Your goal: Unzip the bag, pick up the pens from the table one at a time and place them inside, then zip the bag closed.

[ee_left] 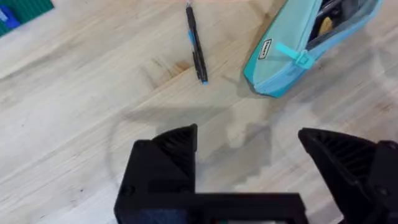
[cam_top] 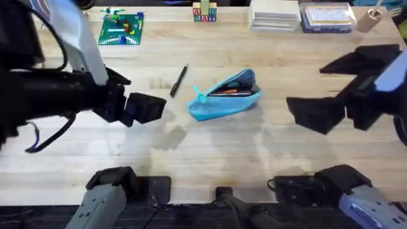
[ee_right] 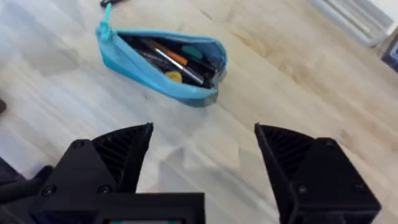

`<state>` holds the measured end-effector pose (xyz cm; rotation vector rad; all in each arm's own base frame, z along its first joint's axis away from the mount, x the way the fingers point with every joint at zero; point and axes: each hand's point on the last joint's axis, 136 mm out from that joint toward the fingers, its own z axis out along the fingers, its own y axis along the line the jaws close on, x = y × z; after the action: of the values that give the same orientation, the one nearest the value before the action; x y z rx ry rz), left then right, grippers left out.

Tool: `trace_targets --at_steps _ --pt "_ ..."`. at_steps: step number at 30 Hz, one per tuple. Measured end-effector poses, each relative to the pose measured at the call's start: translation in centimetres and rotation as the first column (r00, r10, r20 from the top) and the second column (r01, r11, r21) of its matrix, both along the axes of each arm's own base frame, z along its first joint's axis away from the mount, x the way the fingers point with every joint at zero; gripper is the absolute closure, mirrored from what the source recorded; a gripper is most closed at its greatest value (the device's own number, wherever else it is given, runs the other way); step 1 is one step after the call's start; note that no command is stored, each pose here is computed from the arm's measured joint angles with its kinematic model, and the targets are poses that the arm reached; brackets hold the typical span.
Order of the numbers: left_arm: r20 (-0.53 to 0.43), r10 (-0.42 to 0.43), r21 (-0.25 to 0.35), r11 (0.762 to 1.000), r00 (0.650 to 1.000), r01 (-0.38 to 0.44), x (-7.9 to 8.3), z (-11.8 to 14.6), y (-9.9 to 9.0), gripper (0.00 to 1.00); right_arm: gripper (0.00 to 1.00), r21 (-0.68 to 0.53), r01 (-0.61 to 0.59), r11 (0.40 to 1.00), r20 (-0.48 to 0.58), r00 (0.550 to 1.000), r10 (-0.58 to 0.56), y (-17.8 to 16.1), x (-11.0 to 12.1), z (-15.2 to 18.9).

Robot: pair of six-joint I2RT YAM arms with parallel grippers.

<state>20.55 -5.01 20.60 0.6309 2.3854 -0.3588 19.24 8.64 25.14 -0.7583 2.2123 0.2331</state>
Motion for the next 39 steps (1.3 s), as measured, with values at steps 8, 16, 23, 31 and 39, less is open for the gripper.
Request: trace_targets --at_steps 8,16,23,31,39 --pt "-0.002 0.029 -0.025 0.999 1.0 -0.029 2.6 -0.4 0.3 0.008 0.004 -0.014 0.012 1.0 -0.068 0.998 -0.013 -0.7 -2.7 -1.1" --pt "-0.167 0.077 -0.054 0.995 0.983 -0.088 4.6 -3.8 0.8 0.007 0.004 0.017 0.059 0.998 -0.111 0.992 -0.057 -0.8 -3.2 -1.4" --pt "-0.251 0.108 -0.007 0.994 0.962 -0.113 7.0 -5.1 1.6 0.007 0.005 0.026 0.073 0.997 -0.118 0.991 -0.069 -0.8 -3.2 -1.4" --pt "-0.278 0.043 0.114 0.993 0.96 -0.011 11.2 -5.5 -0.9 0.008 0.004 0.028 0.075 0.997 -0.12 0.99 -0.072 -0.8 -3.2 -1.4" --pt "-0.324 0.079 0.221 0.975 0.943 -0.005 13.5 -7.6 -2.4 0.007 0.003 0.028 0.075 0.997 -0.12 0.99 -0.072 -0.8 -3.2 -1.4"
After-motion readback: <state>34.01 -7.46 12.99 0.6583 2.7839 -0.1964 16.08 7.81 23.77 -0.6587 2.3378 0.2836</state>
